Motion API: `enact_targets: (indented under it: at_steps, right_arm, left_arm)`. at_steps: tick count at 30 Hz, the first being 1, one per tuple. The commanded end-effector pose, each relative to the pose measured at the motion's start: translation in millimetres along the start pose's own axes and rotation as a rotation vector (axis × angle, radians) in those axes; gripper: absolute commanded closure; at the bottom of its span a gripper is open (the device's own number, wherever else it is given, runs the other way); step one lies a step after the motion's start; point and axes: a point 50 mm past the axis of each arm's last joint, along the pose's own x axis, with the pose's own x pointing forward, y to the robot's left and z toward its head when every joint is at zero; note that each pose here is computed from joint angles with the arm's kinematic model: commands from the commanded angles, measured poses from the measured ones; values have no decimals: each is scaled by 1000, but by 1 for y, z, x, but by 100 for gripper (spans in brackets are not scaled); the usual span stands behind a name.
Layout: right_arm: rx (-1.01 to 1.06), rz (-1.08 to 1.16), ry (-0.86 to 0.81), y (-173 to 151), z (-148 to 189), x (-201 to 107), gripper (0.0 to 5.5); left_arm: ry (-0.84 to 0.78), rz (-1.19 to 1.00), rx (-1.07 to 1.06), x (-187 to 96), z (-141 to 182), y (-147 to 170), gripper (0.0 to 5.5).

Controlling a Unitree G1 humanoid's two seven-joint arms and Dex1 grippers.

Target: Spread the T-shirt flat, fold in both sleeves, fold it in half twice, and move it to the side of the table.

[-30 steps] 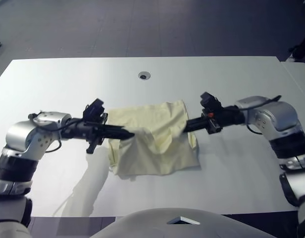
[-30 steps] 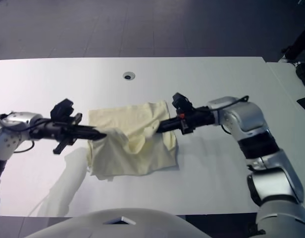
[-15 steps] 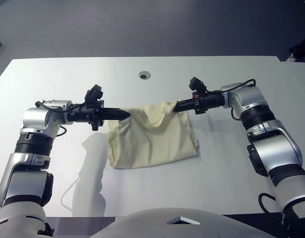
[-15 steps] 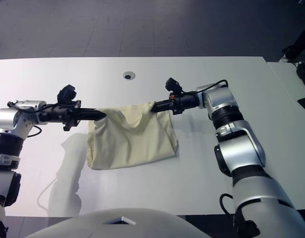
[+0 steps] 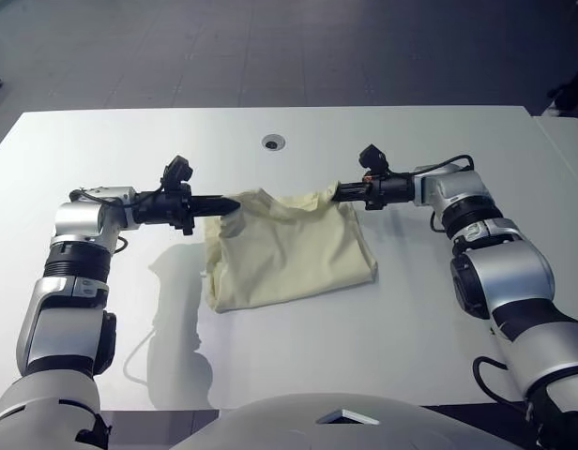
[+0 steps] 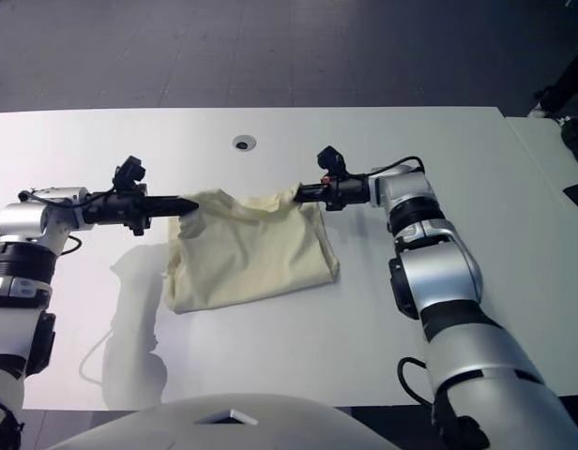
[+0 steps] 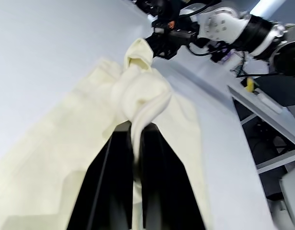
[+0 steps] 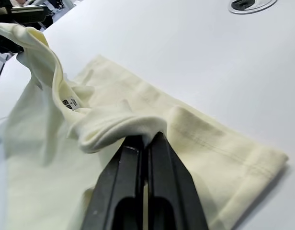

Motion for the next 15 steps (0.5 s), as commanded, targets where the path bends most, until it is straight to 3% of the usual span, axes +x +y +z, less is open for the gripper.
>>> enact_targets:
  at_steps: [1, 8, 15]
  right_arm:
    - [-35, -45, -6, -1, 6, 3, 550]
    - [-45, -90, -36, -1, 10, 12, 550]
    - [-25, -216, -57, -7, 2, 14, 550]
  left_arm:
    - [22, 33, 21, 3, 6, 2, 549]
    - [28, 66, -4, -3, 3, 4, 549]
    - [131, 159, 10, 1, -8, 15, 549]
